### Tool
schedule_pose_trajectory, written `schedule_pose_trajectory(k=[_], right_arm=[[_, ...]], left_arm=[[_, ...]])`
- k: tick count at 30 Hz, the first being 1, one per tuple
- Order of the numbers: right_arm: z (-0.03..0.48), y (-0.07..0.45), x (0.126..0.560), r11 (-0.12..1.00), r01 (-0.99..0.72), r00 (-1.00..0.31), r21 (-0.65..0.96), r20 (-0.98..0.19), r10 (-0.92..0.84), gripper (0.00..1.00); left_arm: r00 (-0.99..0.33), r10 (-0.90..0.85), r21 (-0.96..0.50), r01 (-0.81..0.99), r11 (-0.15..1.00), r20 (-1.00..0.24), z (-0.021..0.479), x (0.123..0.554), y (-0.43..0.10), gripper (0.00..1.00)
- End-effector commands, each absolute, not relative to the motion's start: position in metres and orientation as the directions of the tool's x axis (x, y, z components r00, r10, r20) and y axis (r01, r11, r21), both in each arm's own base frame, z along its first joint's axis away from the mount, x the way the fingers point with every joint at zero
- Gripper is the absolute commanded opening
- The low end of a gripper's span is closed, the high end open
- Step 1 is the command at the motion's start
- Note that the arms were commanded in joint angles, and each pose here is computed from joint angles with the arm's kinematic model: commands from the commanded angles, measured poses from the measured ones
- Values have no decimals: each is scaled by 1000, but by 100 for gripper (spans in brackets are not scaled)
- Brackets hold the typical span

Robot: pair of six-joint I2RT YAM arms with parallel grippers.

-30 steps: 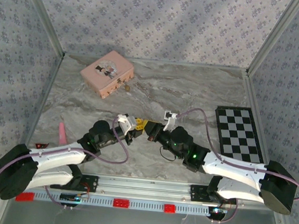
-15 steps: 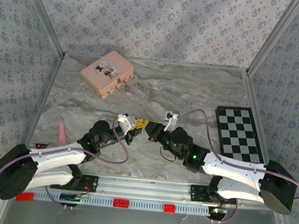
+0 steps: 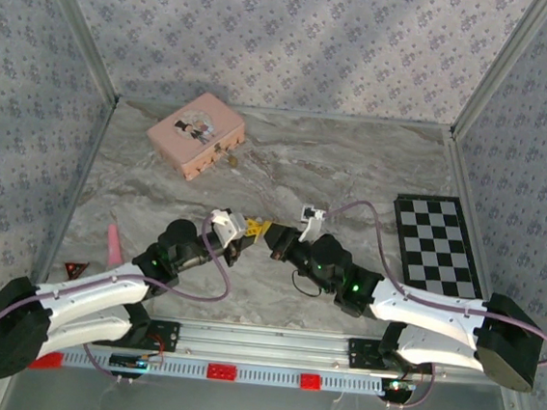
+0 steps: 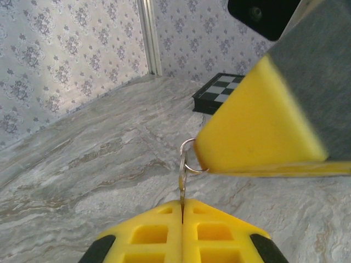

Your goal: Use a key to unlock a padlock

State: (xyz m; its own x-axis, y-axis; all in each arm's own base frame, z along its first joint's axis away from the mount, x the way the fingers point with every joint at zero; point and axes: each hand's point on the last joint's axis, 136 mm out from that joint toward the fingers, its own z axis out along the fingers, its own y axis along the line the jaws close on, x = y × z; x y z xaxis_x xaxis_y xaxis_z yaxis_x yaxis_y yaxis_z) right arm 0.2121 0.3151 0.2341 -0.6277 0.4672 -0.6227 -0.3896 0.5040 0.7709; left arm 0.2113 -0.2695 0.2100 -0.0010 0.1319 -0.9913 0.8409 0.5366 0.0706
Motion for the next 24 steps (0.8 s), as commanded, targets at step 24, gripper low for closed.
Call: schedule_pose_trajectory(k=[24], right_arm=[[197, 223, 165, 590, -807, -71, 7, -994, -85, 70]], left_arm=[[-286, 828, -5, 946, 325, -483, 180, 196, -287, 0]])
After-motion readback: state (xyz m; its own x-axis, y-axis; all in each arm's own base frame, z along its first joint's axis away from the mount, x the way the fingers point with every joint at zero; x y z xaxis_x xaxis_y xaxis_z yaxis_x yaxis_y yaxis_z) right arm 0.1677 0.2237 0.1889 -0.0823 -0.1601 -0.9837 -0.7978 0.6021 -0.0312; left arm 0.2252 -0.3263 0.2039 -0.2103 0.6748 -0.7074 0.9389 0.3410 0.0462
